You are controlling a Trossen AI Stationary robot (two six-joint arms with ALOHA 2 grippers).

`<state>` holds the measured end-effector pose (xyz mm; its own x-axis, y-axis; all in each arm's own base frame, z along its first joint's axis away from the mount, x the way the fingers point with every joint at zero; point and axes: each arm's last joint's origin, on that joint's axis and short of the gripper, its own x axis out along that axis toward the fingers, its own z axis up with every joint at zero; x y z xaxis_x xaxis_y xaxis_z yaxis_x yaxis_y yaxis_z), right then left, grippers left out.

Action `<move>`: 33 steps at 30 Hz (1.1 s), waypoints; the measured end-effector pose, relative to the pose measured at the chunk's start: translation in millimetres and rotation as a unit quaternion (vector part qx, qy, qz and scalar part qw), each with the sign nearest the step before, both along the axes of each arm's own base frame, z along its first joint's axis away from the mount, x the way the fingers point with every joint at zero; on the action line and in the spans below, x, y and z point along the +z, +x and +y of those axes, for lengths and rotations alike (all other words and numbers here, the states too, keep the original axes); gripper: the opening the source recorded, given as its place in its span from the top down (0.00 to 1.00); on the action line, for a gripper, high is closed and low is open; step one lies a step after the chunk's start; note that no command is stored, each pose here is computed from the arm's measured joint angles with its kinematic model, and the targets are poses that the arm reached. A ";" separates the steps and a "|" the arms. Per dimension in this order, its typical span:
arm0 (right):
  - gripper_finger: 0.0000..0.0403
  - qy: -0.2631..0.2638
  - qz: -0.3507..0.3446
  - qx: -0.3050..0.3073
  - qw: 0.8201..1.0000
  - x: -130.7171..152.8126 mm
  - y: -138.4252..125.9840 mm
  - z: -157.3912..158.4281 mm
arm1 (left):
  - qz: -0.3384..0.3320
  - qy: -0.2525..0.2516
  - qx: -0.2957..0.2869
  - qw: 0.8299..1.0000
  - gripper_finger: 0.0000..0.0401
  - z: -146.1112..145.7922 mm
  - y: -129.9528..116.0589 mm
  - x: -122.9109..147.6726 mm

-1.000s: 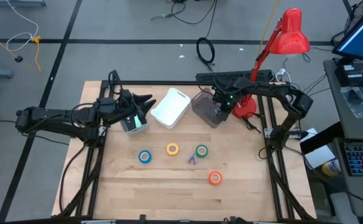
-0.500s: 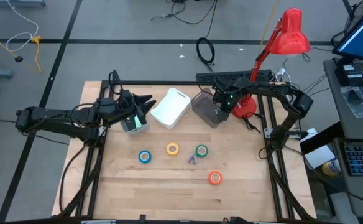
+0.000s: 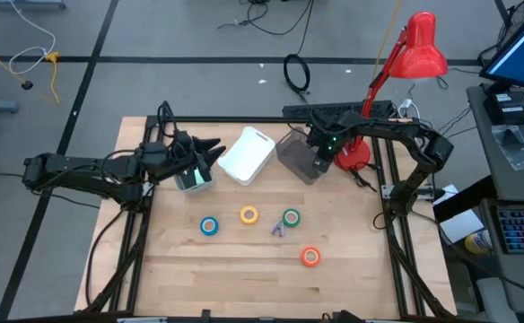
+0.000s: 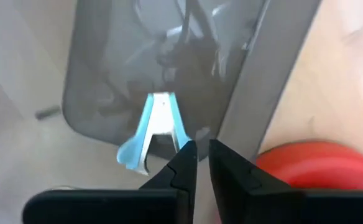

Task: Pick and place Stapler, Stapler remover, tape
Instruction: Put the purple staple remover into the black bin

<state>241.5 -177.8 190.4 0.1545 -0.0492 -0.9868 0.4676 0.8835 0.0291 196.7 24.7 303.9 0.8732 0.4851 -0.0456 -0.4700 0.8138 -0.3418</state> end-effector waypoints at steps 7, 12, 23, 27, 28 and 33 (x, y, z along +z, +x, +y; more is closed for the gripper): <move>0.89 -0.061 -0.086 0.004 0.994 37.7 -2.0 7.0 | 0.002 0.004 -0.020 1.000 0.55 -1.0 0.5 0.1; 0.90 -0.107 -0.166 0.024 0.980 75.5 -8.1 23.9 | 0.001 0.000 -0.030 1.000 0.55 -1.7 0.9 0.0; 0.91 -0.033 -0.356 0.282 0.891 125.7 -2.1 104.3 | -0.013 -0.033 -0.088 0.996 0.55 -10.3 2.4 0.0; 0.91 -0.050 -0.356 0.385 0.850 124.6 9.1 135.9 | -0.020 -0.052 -0.107 0.993 0.55 -14.8 2.8 0.0; 0.91 -0.057 -0.353 0.408 0.840 122.8 12.6 143.2 | -0.023 -0.059 -0.108 0.992 0.55 -15.4 2.9 0.0; 0.90 -0.100 -0.318 0.482 0.810 109.8 29.3 171.7 | -0.023 -0.069 -0.139 0.988 0.55 -20.0 3.4 -0.1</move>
<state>270.7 -6.2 300.2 0.6910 0.2477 -0.6790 -0.4952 0.8466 -0.1951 200.1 4.7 303.7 0.9745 0.2184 -0.0507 -0.2160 0.8537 -0.4739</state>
